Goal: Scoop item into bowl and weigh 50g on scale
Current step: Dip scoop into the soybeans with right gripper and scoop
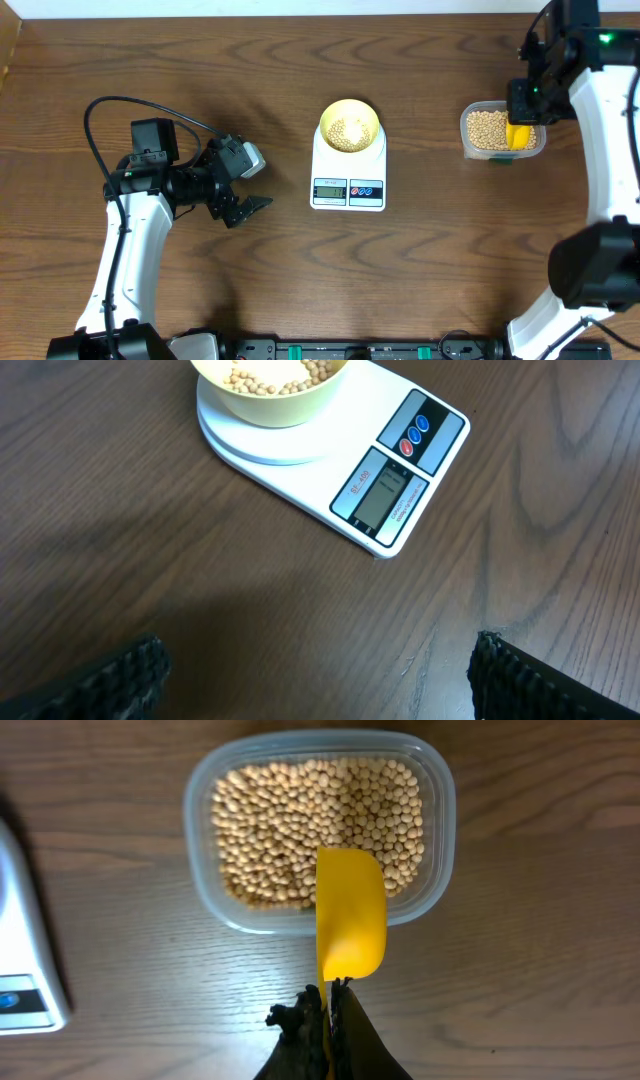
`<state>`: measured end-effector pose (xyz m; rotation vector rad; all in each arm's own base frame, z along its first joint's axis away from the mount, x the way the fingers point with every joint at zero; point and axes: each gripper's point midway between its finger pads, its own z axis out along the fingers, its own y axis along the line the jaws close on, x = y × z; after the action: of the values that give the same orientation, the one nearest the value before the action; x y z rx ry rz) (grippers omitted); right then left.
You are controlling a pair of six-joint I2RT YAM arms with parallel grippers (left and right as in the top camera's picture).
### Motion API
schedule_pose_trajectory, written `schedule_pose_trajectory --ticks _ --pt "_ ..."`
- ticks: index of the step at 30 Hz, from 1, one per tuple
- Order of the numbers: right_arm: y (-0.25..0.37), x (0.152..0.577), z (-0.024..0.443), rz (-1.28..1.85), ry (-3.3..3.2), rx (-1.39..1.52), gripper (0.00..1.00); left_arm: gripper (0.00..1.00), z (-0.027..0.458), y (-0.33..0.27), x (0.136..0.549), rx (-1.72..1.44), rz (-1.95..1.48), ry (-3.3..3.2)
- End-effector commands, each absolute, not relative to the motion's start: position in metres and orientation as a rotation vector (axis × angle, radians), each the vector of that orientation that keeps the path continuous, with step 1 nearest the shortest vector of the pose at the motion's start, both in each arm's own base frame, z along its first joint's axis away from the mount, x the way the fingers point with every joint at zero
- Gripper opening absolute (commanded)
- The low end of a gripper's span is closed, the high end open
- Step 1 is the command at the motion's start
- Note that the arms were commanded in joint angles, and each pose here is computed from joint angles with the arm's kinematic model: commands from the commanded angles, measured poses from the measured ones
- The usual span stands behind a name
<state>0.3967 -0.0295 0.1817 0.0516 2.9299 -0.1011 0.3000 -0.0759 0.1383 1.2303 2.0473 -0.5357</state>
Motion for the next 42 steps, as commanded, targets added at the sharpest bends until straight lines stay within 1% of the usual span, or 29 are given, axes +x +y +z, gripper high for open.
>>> schedule_pose_trajectory --ticks 1,8,15,20,24,30,42 --pt "-0.035 0.4 0.172 -0.158 2.954 0.022 0.01 0.98 0.134 -0.076 0.297 1.222 -0.556 2.061" --pt "-0.031 0.407 0.15 -0.137 2.99 0.014 0.01 0.98 0.134 -0.076 0.297 1.222 -0.556 2.061" --pt "-0.005 0.413 0.125 0.037 3.041 -0.024 0.01 0.98 0.134 -0.076 0.297 1.222 -0.556 2.061" --pt "0.014 0.42 0.122 0.191 3.018 -0.04 0.01 0.98 0.134 -0.076 0.297 1.222 -0.556 2.061" --pt "0.02 0.422 0.123 0.248 3.005 -0.039 0.01 0.98 0.134 -0.076 0.297 1.222 -0.556 2.061" --pt "0.013 0.422 0.124 0.304 2.998 0.05 0.01 0.98 0.134 -0.076 0.297 1.222 -0.556 2.061" --pt "-0.035 0.422 0.13 0.48 2.936 0.296 0.01 0.97 0.134 -0.076 0.297 1.222 -0.556 2.061"
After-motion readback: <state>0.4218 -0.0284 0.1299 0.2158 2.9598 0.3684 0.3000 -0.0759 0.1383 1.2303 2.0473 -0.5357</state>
